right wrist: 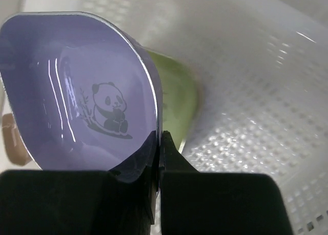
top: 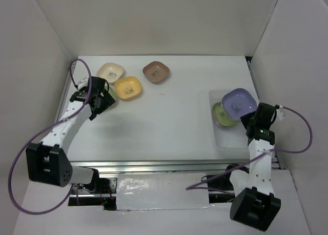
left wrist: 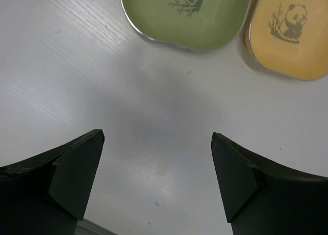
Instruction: Place the plates into the plastic bin on the countertop
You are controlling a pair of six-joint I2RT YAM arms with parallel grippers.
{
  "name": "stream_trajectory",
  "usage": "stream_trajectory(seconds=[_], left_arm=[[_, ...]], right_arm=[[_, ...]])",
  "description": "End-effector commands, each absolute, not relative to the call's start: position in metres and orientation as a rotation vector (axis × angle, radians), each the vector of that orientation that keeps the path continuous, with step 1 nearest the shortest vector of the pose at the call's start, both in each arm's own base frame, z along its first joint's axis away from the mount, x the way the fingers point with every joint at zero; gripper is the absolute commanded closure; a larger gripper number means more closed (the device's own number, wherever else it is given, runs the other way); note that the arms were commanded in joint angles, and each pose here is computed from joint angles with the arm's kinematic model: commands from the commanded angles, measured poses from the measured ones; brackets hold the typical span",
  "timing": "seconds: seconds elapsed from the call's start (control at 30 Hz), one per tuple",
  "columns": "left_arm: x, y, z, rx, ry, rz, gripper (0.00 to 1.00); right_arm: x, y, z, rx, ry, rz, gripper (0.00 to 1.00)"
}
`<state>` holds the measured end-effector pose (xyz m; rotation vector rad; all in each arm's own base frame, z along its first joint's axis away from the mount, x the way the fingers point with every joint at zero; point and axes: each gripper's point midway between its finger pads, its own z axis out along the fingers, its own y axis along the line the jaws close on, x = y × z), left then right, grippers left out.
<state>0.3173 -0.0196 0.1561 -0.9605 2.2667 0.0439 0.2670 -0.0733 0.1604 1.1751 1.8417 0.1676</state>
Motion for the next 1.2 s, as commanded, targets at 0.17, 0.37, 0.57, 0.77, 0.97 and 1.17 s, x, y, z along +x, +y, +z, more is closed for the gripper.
stream_trajectory(seconds=[0.17, 0.37, 0.57, 0.77, 0.97, 1.17], left_arm=[[0.367, 0.001, 0.144, -0.957, 2.343, 0.005, 0.01], [0.369, 0.019, 0.125, -1.036, 2.369, -0.006, 0.01], [0.375, 0.038, 0.124, -1.097, 2.351, 0.013, 0.01], [0.403, 0.063, 0.100, -1.183, 2.353, -0.050, 0.01], [0.417, 0.080, 0.054, -1.286, 2.454, 0.084, 0.04], [0.402, 0.089, 0.014, -1.422, 2.488, 0.112, 0.65]], right_arm=[[0.285, -0.069, 0.142, 1.280, 1.875, 0.378, 0.94], [0.294, -0.038, 0.158, 1.210, 1.893, 0.518, 0.00], [0.274, -0.032, 0.211, 1.138, 1.756, 0.509, 0.00], [0.258, -0.007, 0.263, 0.946, 1.714, 0.590, 0.00], [0.249, 0.014, 0.277, 0.837, 1.725, 0.657, 0.00], [0.245, 0.027, 0.286, 0.775, 1.726, 0.697, 0.00]])
